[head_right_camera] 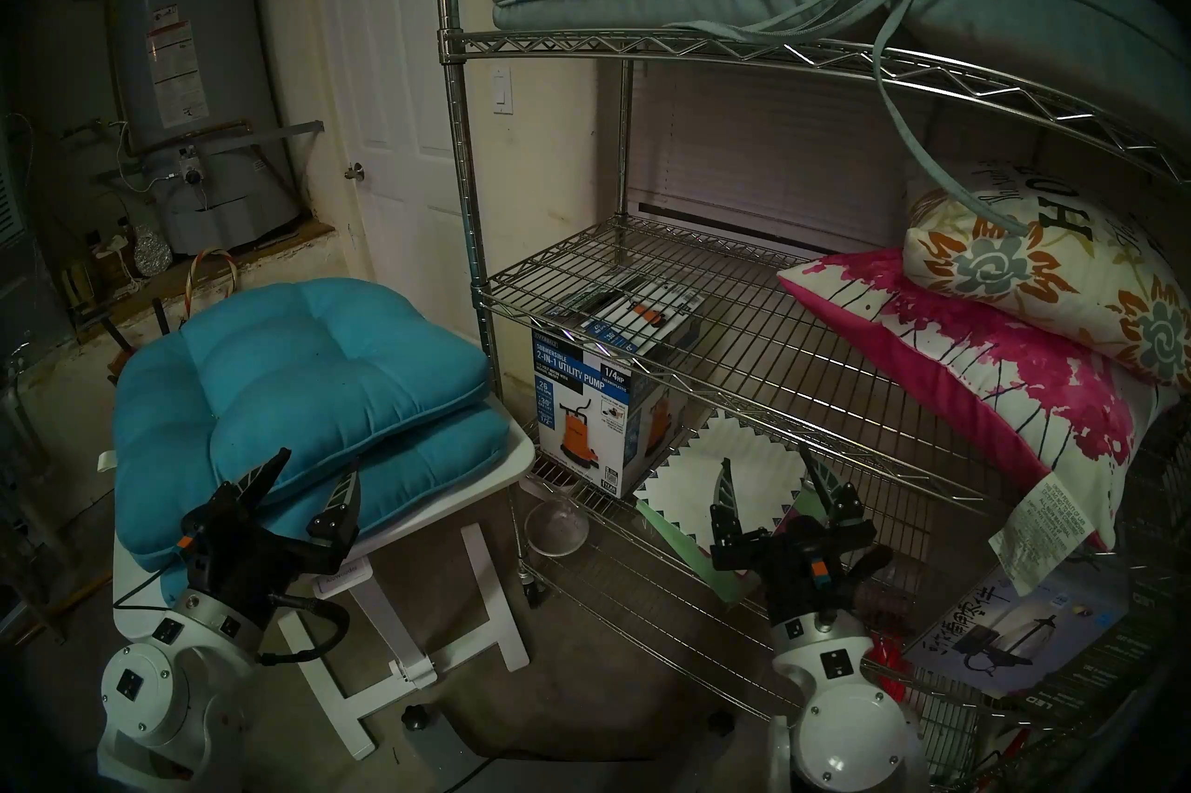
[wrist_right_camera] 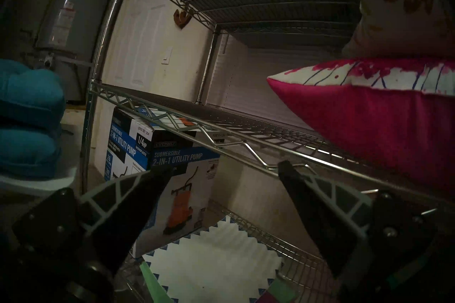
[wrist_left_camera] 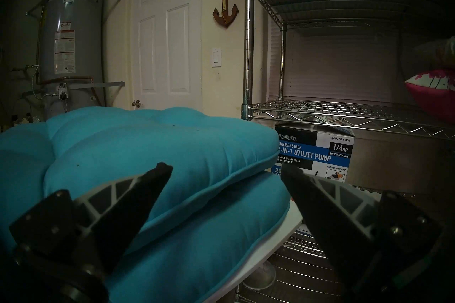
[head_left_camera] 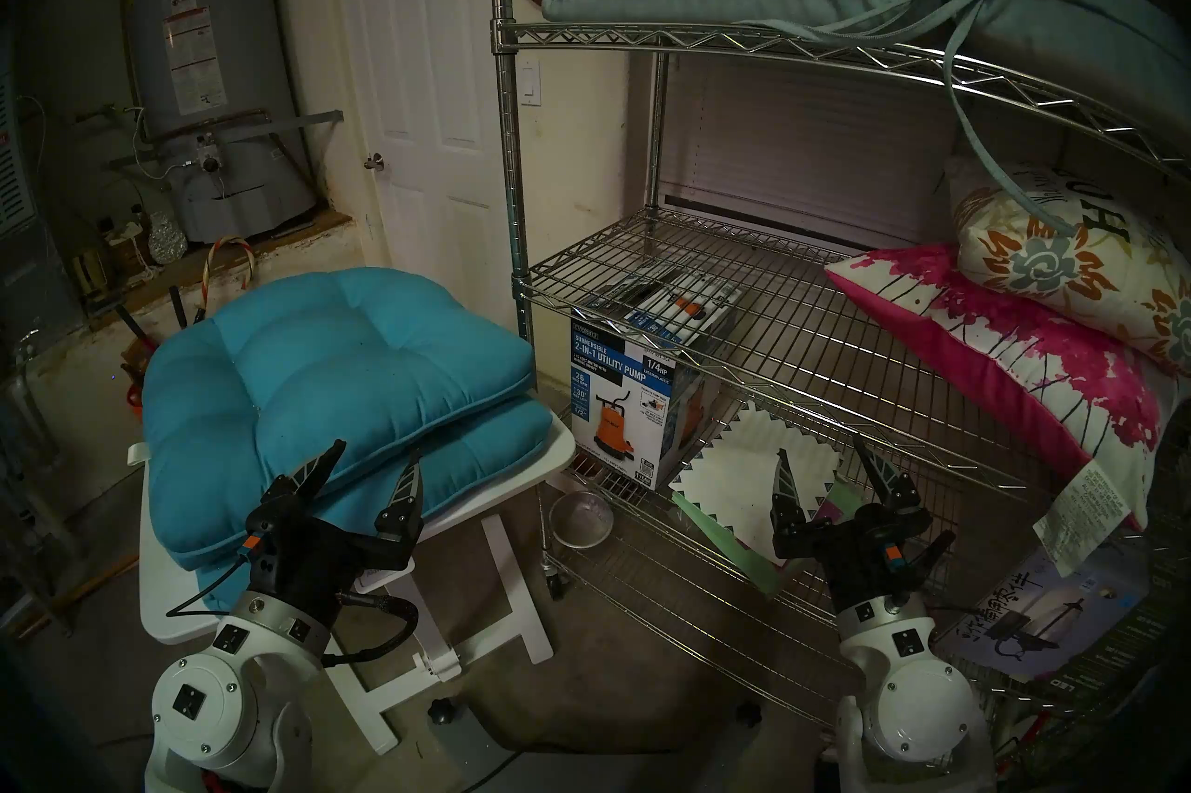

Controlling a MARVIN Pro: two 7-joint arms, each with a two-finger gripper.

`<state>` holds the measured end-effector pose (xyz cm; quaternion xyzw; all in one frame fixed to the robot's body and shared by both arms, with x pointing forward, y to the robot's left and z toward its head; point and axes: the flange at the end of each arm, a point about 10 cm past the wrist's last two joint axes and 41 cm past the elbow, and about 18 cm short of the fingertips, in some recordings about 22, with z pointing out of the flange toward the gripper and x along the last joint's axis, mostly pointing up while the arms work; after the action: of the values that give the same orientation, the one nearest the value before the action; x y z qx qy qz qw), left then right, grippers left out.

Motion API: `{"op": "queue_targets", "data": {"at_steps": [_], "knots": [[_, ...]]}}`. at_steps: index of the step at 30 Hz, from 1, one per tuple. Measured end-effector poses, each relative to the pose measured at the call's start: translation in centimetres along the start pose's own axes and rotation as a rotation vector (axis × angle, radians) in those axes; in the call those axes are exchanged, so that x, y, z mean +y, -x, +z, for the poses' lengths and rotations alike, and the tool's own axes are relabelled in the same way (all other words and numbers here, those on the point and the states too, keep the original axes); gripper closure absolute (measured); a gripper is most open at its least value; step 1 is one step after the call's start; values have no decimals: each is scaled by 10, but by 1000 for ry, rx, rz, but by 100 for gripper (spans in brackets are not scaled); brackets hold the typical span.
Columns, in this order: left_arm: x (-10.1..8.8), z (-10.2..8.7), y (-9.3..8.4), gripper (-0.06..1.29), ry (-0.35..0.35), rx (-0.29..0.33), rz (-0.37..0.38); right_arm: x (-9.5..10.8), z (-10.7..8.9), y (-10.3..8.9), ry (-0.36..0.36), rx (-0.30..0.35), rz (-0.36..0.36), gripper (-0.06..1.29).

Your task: Take cushion off the shelf

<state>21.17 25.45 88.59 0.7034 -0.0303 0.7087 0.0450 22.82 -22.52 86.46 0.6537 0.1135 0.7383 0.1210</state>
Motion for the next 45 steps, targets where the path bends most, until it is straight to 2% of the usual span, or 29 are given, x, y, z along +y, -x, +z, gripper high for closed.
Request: {"op": "queue_targets", "data": {"at_steps": [6,17,26,38,45], "knots": [[0,0,0,-2,0,0,0,10,-16,-4,17,-10,-62,4],[0,0,0,-2,0,-1,0,44,-47,-35,97,60,-231,4],[0,0,0,-2,1,-1,0,62,-66,-38,136,71,-360,4],[0,0,0,-2,1,-1,0,87,-72,-41,175,78,-611,4],[0,0,0,-2,1,-1,0,106,-71,-46,211,98,-699,4]]}}
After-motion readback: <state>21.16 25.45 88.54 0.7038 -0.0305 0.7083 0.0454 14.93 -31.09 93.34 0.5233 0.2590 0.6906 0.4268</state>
